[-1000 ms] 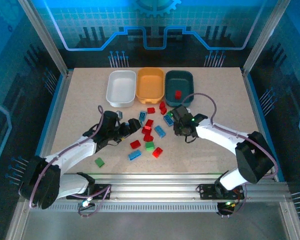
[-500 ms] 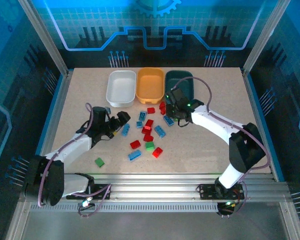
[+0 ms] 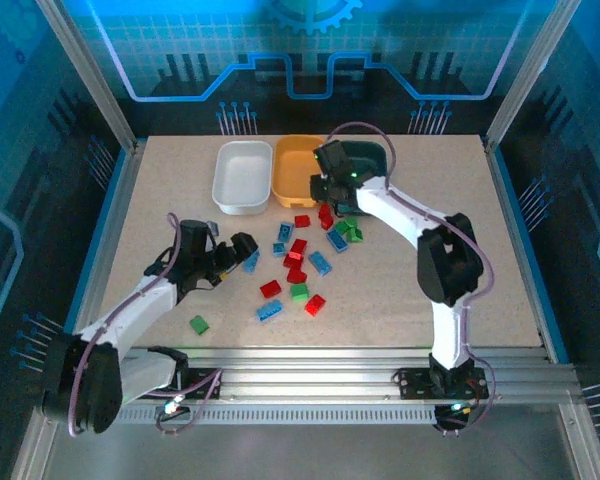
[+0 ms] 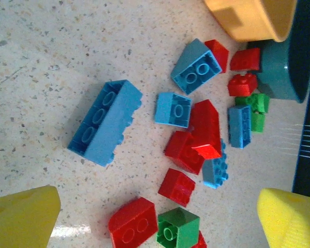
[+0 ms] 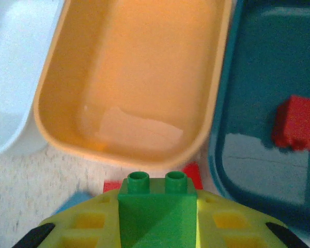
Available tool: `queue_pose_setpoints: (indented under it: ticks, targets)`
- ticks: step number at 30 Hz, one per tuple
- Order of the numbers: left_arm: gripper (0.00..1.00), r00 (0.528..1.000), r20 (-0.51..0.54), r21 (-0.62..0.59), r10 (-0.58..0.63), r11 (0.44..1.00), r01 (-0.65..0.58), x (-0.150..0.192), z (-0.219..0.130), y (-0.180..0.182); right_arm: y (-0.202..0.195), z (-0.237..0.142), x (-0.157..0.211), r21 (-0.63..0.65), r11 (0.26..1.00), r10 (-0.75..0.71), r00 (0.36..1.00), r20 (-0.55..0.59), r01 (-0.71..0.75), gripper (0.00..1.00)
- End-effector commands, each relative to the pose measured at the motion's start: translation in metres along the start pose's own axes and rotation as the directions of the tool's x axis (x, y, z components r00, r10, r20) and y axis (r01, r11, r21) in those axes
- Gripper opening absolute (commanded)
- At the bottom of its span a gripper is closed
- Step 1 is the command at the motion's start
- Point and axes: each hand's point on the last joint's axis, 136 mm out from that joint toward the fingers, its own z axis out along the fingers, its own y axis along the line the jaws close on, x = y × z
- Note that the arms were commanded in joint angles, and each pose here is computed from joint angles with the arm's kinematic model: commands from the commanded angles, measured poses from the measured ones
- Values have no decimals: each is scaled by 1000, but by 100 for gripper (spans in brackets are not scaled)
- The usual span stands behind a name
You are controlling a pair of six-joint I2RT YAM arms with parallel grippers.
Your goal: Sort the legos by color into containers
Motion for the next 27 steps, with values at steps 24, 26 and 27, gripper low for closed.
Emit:
queue_pose_setpoints:
  ticks: [24, 26, 27]
  targets:
    - [79, 948, -200, -410, 249, 857, -311, -5, 41, 31, 11, -17, -42, -71, 997, -41, 999, -7, 40, 60]
    - [76, 930, -229, -443, 289, 820, -363, -4, 48, 33, 6, -37, -26, -90, 996, -16, 1000, 8, 17, 61]
    - [76, 923, -237, -451, 305, 807, -382, -4, 49, 33, 3, -44, -17, -97, 995, -6, 1000, 6, 6, 61]
